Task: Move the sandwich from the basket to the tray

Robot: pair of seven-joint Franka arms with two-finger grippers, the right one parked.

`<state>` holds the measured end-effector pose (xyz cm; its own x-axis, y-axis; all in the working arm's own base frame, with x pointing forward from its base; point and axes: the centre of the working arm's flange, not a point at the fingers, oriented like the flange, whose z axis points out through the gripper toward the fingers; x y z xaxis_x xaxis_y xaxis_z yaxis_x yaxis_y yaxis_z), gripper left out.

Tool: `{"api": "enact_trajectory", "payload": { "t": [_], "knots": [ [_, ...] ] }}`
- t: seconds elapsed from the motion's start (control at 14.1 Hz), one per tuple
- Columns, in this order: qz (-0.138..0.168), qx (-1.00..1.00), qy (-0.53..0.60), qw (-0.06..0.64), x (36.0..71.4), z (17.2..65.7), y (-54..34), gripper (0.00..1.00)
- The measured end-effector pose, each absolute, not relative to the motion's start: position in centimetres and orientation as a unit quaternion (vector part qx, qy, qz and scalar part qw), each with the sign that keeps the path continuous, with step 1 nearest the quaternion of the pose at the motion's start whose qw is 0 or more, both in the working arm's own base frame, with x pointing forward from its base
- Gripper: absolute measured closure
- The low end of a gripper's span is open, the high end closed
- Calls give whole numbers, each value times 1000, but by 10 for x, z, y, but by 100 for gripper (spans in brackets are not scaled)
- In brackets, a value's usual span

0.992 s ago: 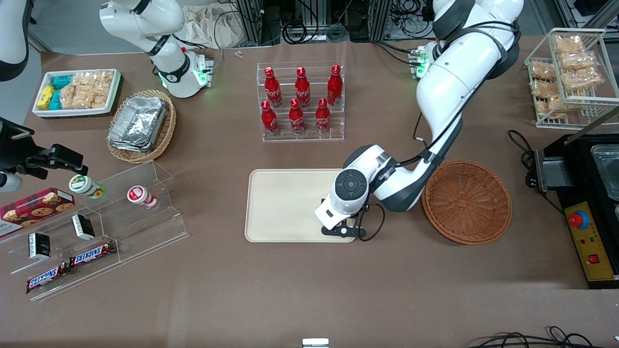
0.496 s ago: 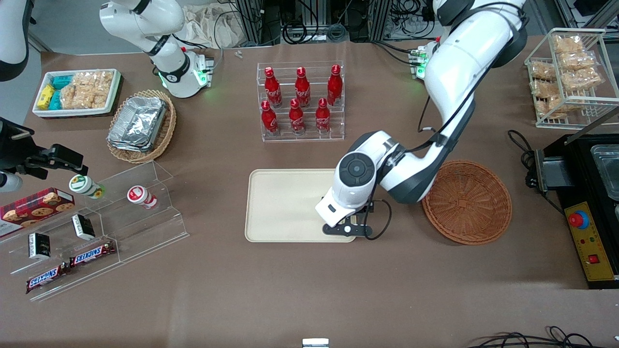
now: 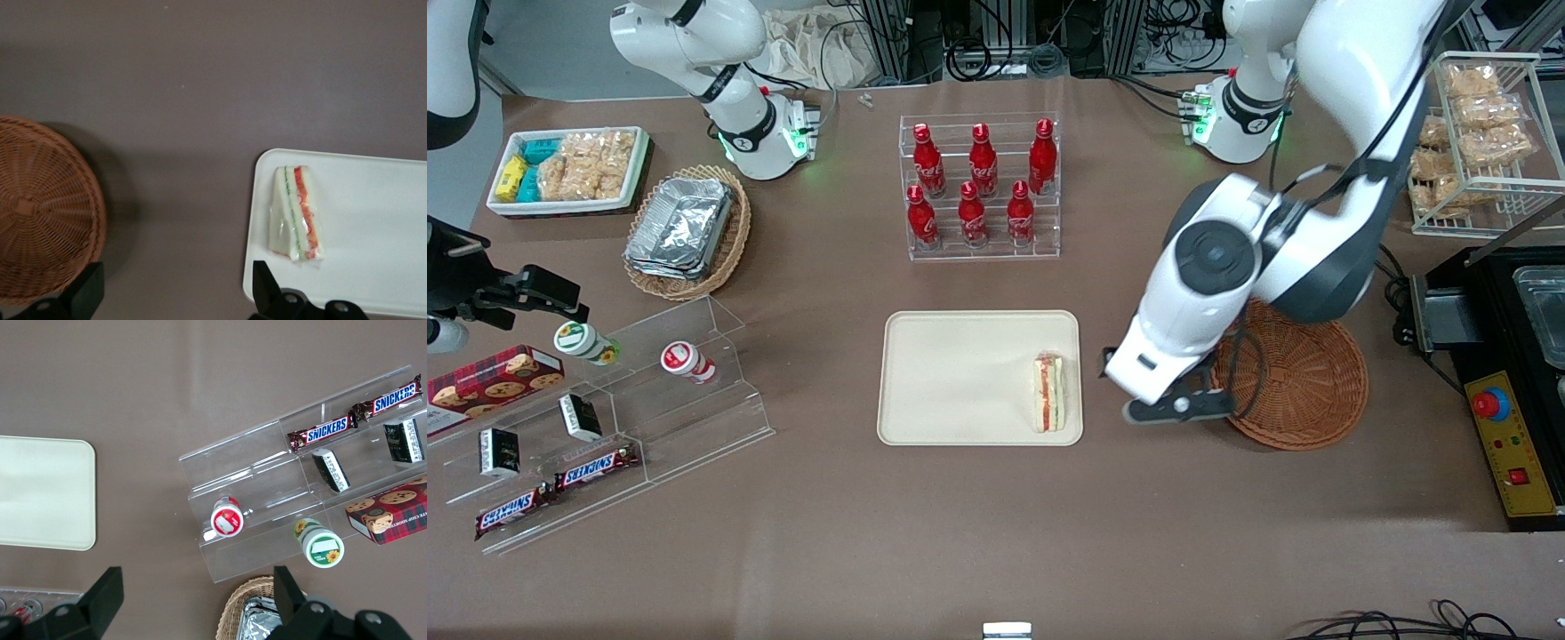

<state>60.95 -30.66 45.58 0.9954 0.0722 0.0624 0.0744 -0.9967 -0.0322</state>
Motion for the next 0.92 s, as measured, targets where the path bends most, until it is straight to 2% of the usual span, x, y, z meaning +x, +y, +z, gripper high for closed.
{"api": "enact_trajectory", "payload": {
  "t": [0.28, 0.5, 0.71, 0.92],
  "knots": [
    [-24, -1000, 2, 16, 577, 499, -261, 0],
    [-3, -999, 27, 30, 580, 533, -170, 0],
    [0, -997, 66, 36, 582, 562, -89, 0],
    [4, -997, 64, 39, 586, 573, -51, 0]
  ]
}}
